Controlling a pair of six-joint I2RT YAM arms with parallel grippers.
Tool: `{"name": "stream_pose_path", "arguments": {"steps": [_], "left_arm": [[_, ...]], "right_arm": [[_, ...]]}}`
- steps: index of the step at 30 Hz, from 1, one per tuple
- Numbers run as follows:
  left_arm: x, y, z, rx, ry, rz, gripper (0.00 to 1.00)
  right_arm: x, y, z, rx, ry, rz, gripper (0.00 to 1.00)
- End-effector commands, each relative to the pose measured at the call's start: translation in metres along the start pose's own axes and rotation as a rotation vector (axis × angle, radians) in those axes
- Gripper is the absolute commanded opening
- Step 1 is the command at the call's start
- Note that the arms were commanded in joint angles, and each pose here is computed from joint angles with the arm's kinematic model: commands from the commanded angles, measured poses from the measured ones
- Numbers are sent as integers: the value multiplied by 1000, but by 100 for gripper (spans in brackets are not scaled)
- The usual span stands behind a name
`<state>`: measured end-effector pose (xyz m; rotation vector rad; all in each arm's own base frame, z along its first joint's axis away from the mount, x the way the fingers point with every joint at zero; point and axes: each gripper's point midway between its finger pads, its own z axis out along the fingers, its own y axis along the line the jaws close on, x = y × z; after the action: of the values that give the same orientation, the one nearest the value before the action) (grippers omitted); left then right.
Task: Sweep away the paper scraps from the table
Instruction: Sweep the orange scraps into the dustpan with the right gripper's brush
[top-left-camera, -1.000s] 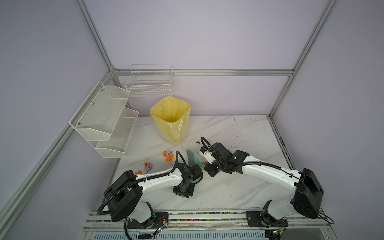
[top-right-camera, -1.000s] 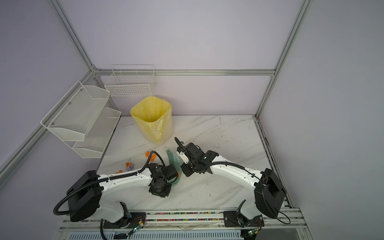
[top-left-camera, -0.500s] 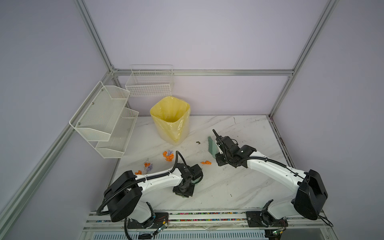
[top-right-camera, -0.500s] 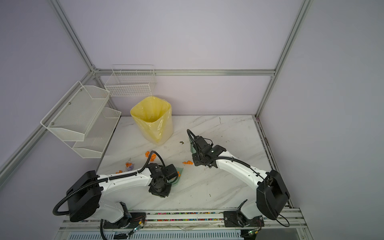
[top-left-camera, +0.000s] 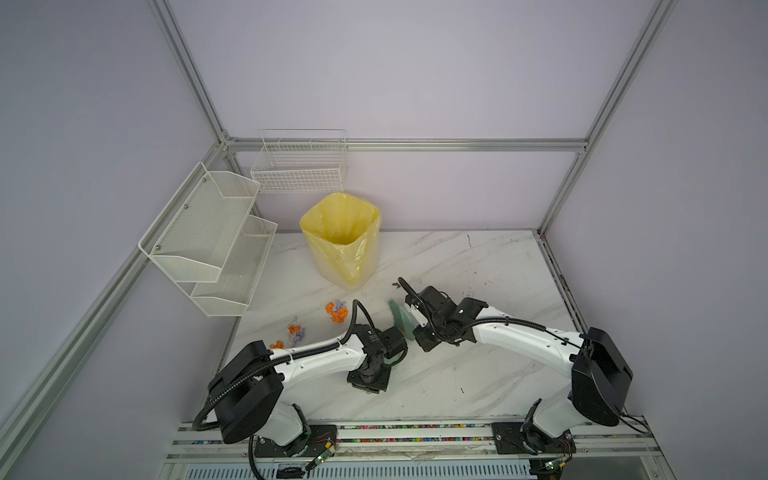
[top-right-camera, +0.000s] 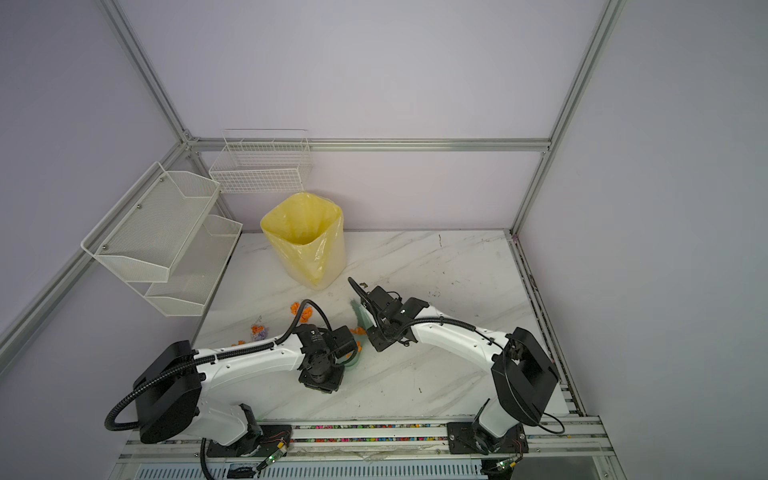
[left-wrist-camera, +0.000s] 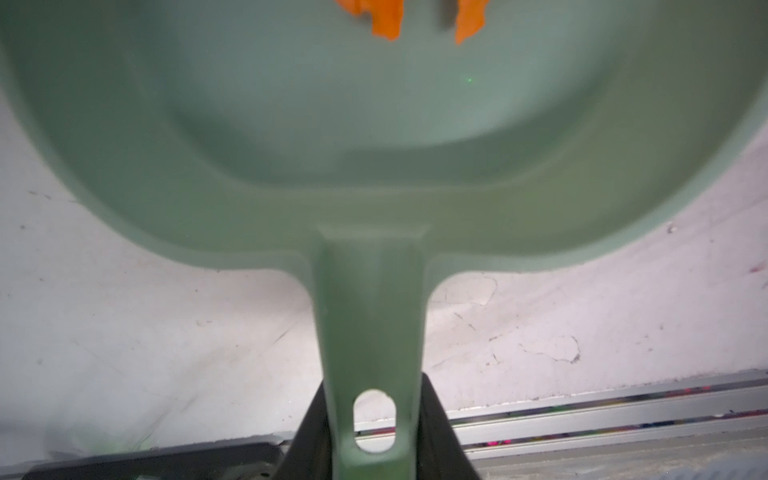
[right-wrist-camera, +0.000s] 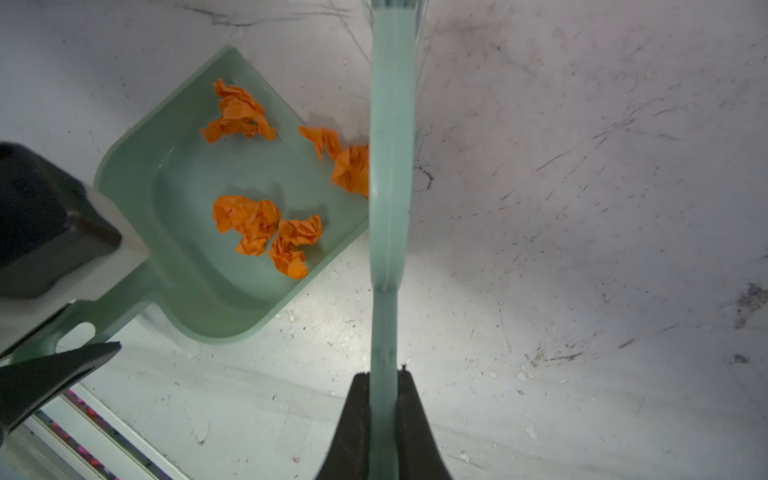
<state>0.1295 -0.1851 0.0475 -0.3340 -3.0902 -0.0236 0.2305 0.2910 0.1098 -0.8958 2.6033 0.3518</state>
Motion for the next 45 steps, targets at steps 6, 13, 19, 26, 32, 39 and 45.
{"name": "stream_pose_path", "arguments": {"steps": [6, 13, 19, 26, 32, 39, 45], "left_arm": [[-26, -19, -19, 46, -75, 21, 0], [-26, -18, -20, 46, -75, 17, 0], [-18, -14, -22, 62, -69, -8, 0], [-10, -8, -29, 85, -92, -38, 0], [-9, -7, -26, 77, -79, -39, 0], [-5, -11, -13, 60, -14, -19, 0], [-4, -12, -7, 61, 17, -13, 0]], "right_arm": [[-11, 34, -49, -197, -131, -61, 0], [-18, 24, -61, -148, -190, -25, 0], [-27, -6, -52, 1, -189, 65, 0], [-55, -21, -47, 61, -217, 73, 0], [-79, -37, -33, 138, -215, 39, 0], [-90, -39, -9, 156, -183, -5, 0], [-86, -36, 9, 140, -141, -22, 0]]}}
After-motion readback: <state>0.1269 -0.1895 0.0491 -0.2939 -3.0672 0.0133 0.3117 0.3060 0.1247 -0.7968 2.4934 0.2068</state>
